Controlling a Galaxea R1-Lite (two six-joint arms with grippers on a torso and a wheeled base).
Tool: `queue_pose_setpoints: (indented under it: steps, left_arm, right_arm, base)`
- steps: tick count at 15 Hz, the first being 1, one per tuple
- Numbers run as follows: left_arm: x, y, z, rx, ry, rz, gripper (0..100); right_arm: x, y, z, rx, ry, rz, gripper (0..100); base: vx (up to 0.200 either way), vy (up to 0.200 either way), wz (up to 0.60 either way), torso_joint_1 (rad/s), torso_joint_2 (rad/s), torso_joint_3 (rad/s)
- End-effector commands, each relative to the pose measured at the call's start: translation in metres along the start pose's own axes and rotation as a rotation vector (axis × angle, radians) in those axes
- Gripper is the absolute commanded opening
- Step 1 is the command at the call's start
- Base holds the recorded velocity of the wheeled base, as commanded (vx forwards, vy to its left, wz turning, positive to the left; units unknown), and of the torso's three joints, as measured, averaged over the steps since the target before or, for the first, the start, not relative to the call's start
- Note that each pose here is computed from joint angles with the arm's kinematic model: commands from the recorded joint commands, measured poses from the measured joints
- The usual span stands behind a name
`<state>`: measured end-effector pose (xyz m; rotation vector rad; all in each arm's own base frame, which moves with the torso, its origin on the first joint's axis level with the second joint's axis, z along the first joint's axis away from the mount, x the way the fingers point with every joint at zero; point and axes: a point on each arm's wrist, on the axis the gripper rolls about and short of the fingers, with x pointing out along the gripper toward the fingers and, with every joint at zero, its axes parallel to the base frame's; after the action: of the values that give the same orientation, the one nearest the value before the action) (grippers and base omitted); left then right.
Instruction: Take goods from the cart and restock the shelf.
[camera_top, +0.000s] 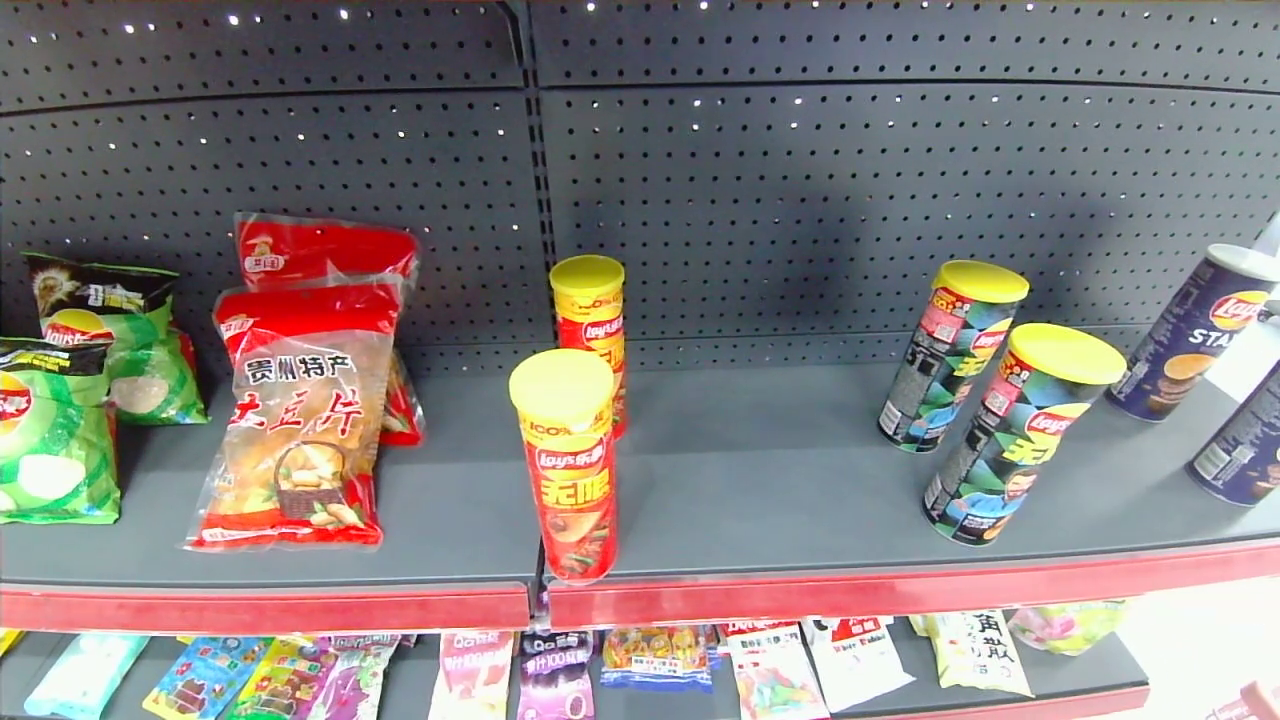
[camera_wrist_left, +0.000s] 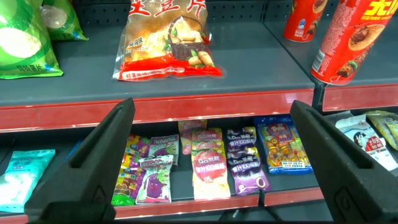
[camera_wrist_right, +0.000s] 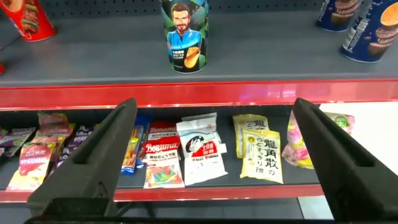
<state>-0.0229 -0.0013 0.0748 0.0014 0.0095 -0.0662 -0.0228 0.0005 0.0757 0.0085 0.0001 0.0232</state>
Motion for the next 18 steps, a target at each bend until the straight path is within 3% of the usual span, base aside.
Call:
queue_pose_setpoints:
  steps: [1, 18]
  left_arm:
    - [0.0, 0.0, 0.0, 0.0, 0.0, 0.0, 100]
    - [0.0, 0.0, 0.0, 0.0, 0.0, 0.0, 100]
  right_arm:
    - [-0.0001, 0.0, 0.0002, -0.002, -0.002, 0.001, 100]
    - [-0.0001, 0.0, 0.0002, -0.002, -0.002, 0.001, 100]
  base:
    - [0.0, 0.0, 0.0, 0.0, 0.0, 0.0]
    - [0.0, 0.0, 0.0, 0.0, 0.0, 0.0]
